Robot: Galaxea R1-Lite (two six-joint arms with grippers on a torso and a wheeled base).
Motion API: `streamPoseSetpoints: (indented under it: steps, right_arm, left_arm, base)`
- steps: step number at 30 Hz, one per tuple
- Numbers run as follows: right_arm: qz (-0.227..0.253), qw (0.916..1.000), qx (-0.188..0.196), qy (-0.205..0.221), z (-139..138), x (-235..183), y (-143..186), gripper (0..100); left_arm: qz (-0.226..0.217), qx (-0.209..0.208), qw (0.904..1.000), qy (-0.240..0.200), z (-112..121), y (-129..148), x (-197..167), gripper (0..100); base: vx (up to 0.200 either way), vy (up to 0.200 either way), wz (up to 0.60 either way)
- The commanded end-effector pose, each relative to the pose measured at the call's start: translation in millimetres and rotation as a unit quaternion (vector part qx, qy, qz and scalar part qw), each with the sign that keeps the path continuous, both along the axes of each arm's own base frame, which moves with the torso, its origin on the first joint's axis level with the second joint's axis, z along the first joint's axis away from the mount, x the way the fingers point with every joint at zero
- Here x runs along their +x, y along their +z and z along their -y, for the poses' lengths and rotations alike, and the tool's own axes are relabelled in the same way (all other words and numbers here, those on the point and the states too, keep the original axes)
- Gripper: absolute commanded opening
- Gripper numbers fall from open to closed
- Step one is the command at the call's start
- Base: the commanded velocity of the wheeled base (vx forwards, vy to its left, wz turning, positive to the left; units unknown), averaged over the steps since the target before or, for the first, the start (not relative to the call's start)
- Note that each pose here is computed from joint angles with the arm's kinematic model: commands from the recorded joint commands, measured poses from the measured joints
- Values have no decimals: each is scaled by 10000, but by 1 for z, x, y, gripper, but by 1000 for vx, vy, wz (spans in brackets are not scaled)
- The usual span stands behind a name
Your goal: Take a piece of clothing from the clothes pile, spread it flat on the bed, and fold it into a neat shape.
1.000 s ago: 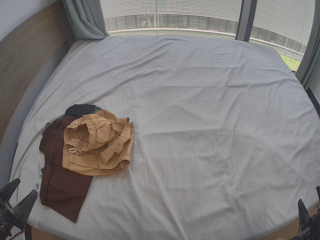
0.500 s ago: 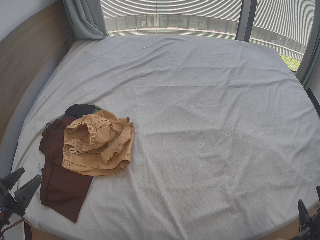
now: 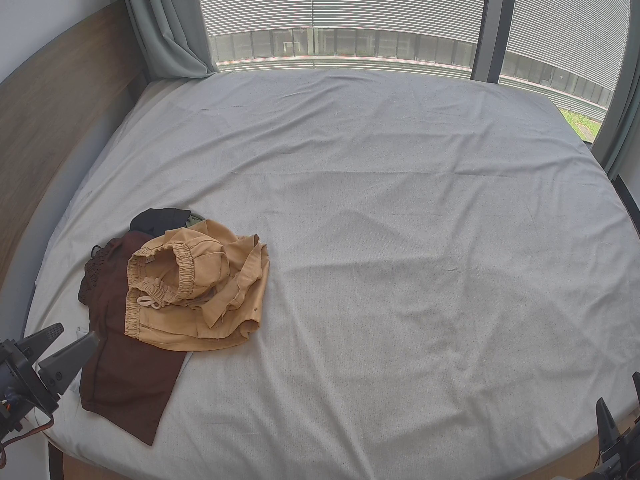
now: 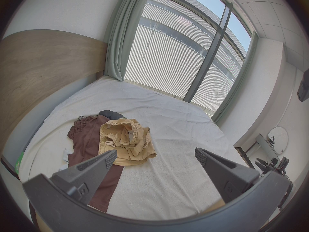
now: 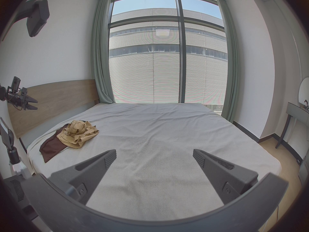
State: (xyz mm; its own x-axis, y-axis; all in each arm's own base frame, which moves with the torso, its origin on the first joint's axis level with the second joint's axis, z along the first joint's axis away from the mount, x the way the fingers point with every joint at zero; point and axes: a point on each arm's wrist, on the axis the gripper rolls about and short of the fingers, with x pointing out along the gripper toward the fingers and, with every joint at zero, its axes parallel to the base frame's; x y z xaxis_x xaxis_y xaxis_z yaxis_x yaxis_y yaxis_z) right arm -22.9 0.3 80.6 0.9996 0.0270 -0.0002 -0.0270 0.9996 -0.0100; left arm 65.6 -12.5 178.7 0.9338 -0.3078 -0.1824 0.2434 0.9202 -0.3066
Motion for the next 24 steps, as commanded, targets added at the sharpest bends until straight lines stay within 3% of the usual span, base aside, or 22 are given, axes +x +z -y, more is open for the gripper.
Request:
streamPoseSetpoints:
  steps: [1,24]
  right_arm:
    - [-7,10000,4,3,0,0,-5,100]
    - [1,10000,4,11,0,0,-5,100]
  left_arm:
    - [-174,-1,9998,-47,1,-1,8,100]
    - [-318,-267,9991,20,6,7,49,100]
  base:
    - [0,0,0]
    - [0,0,0]
